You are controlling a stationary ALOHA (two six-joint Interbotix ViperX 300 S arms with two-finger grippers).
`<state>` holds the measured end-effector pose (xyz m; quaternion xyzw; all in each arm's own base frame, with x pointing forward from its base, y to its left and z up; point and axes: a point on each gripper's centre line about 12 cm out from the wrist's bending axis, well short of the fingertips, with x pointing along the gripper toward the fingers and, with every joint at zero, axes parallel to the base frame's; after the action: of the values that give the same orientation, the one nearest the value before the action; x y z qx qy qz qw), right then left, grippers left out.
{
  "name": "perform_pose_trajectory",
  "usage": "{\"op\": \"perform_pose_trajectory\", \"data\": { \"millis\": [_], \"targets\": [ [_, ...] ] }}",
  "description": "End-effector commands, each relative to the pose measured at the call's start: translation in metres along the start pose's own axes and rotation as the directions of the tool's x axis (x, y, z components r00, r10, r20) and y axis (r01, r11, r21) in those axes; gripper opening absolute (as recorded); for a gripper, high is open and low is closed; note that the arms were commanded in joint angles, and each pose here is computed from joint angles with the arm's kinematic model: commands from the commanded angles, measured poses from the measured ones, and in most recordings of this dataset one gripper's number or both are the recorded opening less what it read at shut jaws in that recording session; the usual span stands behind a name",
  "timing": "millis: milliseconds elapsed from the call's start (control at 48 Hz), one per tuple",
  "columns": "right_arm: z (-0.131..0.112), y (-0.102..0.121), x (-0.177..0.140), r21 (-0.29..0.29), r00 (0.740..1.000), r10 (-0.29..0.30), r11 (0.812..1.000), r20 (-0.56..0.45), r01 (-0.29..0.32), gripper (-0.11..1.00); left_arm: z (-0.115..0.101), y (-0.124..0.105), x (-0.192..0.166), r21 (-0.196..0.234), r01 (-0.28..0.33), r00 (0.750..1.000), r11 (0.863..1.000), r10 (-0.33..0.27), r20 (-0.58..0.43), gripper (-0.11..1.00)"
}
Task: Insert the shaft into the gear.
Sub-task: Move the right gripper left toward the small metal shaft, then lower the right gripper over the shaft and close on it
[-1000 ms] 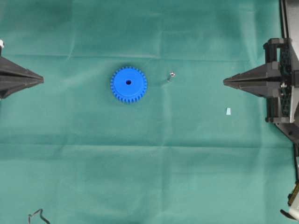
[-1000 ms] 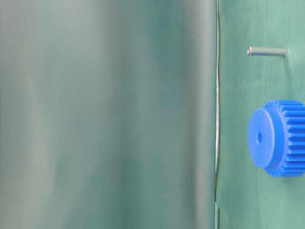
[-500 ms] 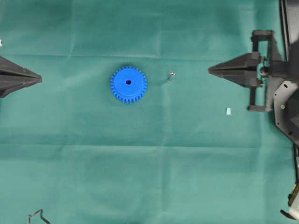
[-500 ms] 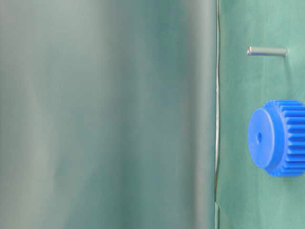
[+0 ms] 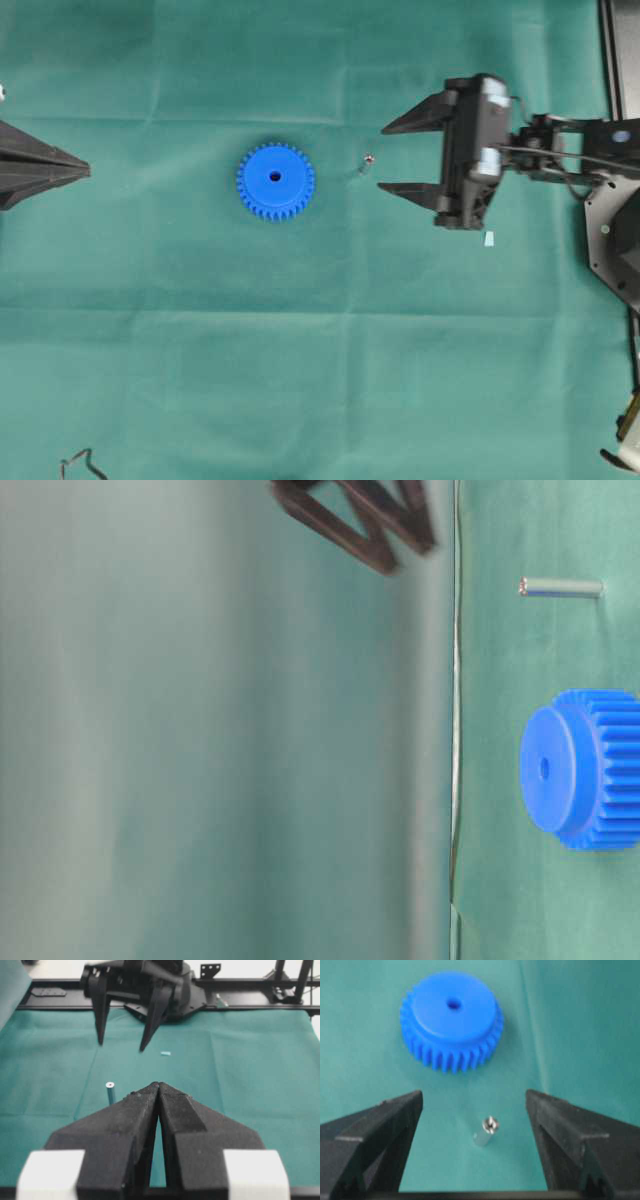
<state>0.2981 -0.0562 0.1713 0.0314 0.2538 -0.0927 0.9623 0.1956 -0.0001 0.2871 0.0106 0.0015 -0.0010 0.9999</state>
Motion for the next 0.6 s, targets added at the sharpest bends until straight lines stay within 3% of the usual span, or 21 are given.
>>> {"op": "perform_pose_trajectory", "data": {
  "millis": [0,354,584],
  "targets": [
    [0.004,-0.007,0.013,0.020,1.000,-0.020,1.000,0.009,0.020,0.86,0.008,0.000,0.003,0.000,0.000,1.000,1.000,0.000,0.020,0.00],
    [-0.030,-0.019,0.048,0.062,0.995,-0.057,0.996,-0.086,0.063,0.86,0.007,0.000,0.003,0.000,0.000,1.000,1.000,0.000,0.009,0.00],
    [-0.034,-0.020,0.051,0.069,0.994,-0.062,0.995,-0.086,0.068,0.85,0.007,0.000,0.003,0.000,0.000,1.000,1.000,0.000,0.005,0.00]
  ]
}}
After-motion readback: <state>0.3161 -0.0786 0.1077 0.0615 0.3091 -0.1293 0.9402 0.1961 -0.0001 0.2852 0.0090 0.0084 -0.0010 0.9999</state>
